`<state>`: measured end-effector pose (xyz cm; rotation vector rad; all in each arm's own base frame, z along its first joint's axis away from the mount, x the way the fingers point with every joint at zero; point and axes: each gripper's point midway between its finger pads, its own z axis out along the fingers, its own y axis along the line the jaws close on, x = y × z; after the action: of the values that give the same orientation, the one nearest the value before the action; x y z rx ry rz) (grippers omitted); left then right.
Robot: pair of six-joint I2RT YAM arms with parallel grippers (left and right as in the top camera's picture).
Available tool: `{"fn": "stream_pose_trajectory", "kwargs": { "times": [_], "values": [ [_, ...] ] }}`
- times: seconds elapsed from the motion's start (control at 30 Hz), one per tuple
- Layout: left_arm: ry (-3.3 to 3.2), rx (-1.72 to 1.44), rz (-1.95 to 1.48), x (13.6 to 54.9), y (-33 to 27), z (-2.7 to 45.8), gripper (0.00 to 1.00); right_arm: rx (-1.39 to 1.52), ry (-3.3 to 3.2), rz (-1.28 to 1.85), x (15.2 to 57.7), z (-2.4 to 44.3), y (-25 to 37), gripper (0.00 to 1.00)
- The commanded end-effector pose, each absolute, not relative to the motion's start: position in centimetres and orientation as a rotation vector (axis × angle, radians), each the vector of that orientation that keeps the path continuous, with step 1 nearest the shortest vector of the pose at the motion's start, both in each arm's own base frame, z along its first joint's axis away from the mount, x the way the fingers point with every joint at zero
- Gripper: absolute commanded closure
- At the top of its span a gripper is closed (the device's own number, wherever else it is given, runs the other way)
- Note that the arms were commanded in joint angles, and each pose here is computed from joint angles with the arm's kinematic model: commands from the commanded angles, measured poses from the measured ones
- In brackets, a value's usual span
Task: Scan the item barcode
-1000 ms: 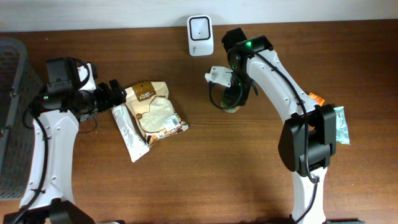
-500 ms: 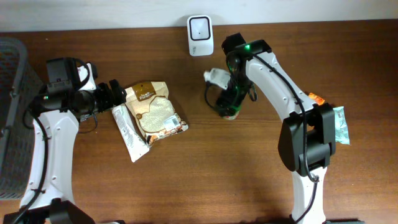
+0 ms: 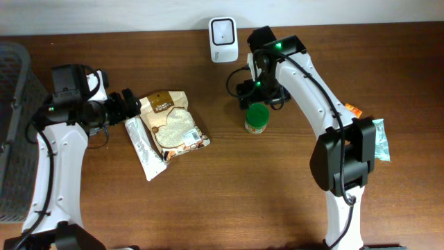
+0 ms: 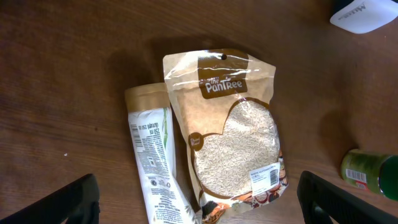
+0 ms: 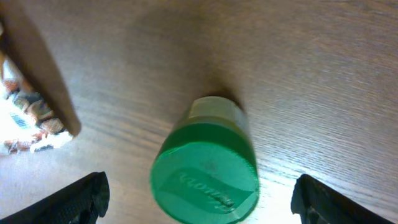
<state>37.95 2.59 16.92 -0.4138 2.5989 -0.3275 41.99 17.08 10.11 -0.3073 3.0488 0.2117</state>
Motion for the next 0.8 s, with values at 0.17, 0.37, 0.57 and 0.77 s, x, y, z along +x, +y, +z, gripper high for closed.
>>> {"fn": "stream_pose_trajectory", "kwargs": {
  "times": [0.17, 0.37, 0.57, 0.77],
  "values": [
    [2.594, -0.391, -0.314, 38.0, 2.8, 17.1, 0.01, -0.207, 3.121, 0.132, 40.7, 7.2, 16.6, 0.09],
    [2.594, -0.391, -0.314, 38.0, 2.8, 17.1, 0.01, -0.254, 3.11, 0.136, 40.3, 6.5, 17.9, 0.12],
    [2.594, -0.391, -0.314, 38.0, 2.8, 17.1, 0.01, -0.205, 3.116, 0.059, 40.5, 5.9, 17.3, 0.17],
    [2.594, -0.391, -0.314, 38.0, 2.8, 17.1, 0.01, -0.202, 3.13, 0.044, 40.4, 5.3, 17.2, 0.18]
  ]
}}
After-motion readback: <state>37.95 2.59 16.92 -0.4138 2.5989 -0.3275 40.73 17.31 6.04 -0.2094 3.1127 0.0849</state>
